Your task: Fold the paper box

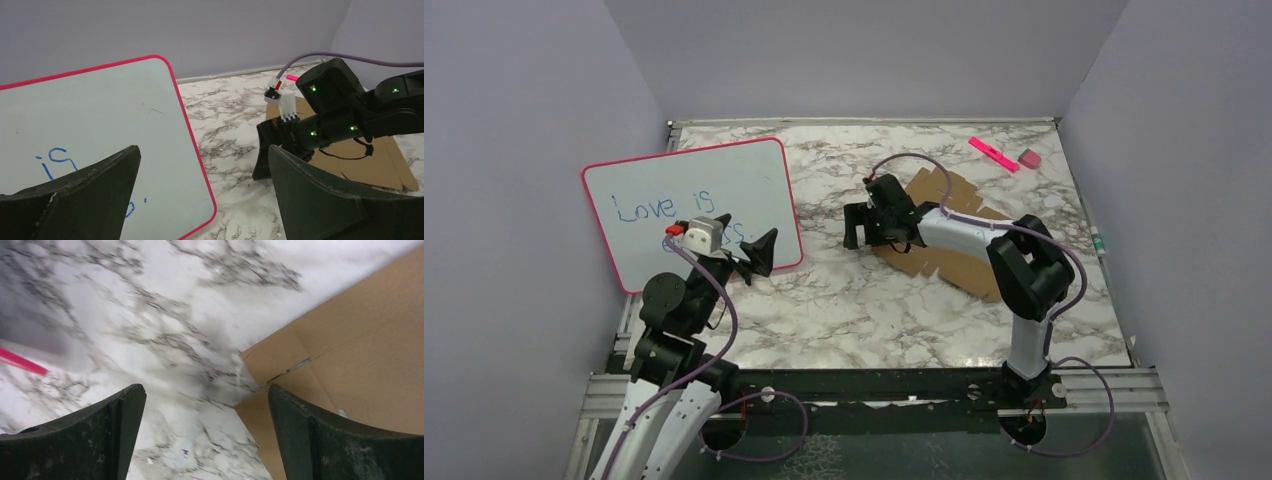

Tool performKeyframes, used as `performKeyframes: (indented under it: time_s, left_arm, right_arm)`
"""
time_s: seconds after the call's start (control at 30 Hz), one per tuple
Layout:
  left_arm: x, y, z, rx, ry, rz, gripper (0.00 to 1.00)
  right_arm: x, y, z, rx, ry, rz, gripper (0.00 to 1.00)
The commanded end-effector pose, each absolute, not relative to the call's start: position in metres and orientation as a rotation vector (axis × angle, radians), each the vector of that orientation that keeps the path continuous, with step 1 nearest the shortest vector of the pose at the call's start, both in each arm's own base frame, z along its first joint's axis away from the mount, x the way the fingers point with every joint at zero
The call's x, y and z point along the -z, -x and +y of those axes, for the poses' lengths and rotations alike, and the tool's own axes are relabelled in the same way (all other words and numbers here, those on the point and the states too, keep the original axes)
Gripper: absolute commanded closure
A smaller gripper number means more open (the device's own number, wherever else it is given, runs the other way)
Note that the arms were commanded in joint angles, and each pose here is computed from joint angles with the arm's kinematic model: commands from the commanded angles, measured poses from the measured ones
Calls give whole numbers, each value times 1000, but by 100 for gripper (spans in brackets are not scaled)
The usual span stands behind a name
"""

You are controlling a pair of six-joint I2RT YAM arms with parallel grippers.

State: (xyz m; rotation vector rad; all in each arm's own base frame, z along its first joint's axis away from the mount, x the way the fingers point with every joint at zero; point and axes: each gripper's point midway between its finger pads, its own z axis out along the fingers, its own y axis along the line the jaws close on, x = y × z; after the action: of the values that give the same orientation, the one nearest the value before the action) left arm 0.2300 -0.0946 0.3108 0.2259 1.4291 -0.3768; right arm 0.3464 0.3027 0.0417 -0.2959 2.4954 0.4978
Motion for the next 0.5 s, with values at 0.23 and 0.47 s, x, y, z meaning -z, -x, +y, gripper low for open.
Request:
performKeyframes:
  time_s: [0.23,0.47]
  left_arm:
    - [-300,-232,-116,456,-314,1460,1]
    - [-286,-238,-144,636,-298,1580,1]
  right_arm:
    - [-105,-354,270,-404,405,2317,0]
    - [-90,-344,165,-228,189,2365,0]
